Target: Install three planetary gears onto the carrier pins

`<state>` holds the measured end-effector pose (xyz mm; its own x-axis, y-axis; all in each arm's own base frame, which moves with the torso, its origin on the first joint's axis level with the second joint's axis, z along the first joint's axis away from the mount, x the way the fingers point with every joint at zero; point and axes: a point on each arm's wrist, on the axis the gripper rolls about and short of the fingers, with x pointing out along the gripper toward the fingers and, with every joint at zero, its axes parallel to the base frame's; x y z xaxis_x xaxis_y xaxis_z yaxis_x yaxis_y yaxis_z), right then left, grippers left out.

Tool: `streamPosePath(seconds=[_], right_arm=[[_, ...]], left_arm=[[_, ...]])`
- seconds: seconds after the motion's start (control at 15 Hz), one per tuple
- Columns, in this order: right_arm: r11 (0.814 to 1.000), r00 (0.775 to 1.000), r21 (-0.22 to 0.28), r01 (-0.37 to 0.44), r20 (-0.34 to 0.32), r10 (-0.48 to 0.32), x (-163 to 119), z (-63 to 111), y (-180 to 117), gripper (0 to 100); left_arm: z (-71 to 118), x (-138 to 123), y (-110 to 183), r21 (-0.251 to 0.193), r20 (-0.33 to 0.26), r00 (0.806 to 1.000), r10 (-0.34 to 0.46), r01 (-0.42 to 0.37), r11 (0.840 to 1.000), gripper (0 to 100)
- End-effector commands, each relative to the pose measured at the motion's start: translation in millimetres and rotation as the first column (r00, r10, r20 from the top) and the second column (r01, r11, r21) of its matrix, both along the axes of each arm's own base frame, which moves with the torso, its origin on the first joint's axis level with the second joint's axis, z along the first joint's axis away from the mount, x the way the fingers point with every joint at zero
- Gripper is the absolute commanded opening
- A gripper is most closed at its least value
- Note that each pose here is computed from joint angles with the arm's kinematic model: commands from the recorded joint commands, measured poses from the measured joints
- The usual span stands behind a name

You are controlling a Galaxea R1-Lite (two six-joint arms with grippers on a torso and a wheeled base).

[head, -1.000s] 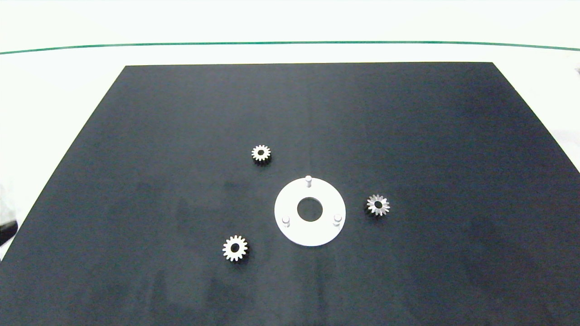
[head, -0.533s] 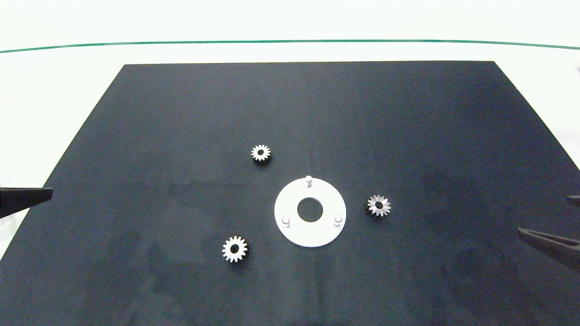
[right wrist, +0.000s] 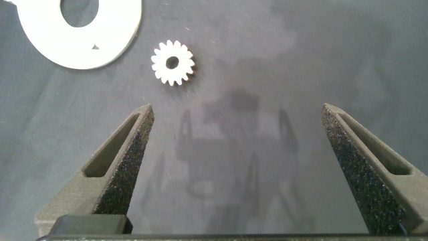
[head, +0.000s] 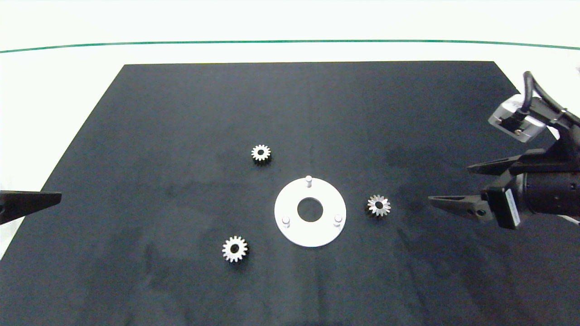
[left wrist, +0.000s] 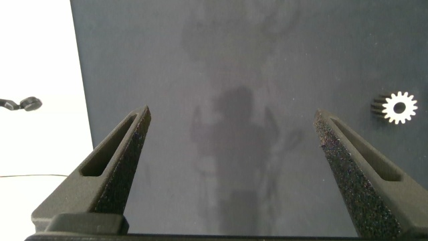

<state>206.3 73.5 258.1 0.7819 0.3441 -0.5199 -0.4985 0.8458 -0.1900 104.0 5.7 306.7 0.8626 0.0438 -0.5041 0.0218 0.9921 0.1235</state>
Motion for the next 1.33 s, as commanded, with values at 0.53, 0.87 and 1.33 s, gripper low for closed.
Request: streamPosePath(seconds=[0.53,0.87,1.33], right_arm=[[0.989,0.984,-0.067,-0.133,-0.125,0.124,45.7,-36.1,50.6,100],[0.988,0.983,-0.074,-0.136,-0.132,0.125,56.7,-46.5,57.4,100],[0.984,0.984,-0.115,-0.133,-0.131,0.118,58.5,-50.7,63.3,100]], left_arm=[[1.9,-7.2,-0.5,0.003,0.019,1.000,-0.002,0.002,1.000,100],[2.0,-8.6,-0.4,0.004,0.022,1.000,0.001,-0.001,1.000,100],[2.8,-10.1,-0.3,0.006,0.028,1.000,0.001,-0.002,1.000,100]])
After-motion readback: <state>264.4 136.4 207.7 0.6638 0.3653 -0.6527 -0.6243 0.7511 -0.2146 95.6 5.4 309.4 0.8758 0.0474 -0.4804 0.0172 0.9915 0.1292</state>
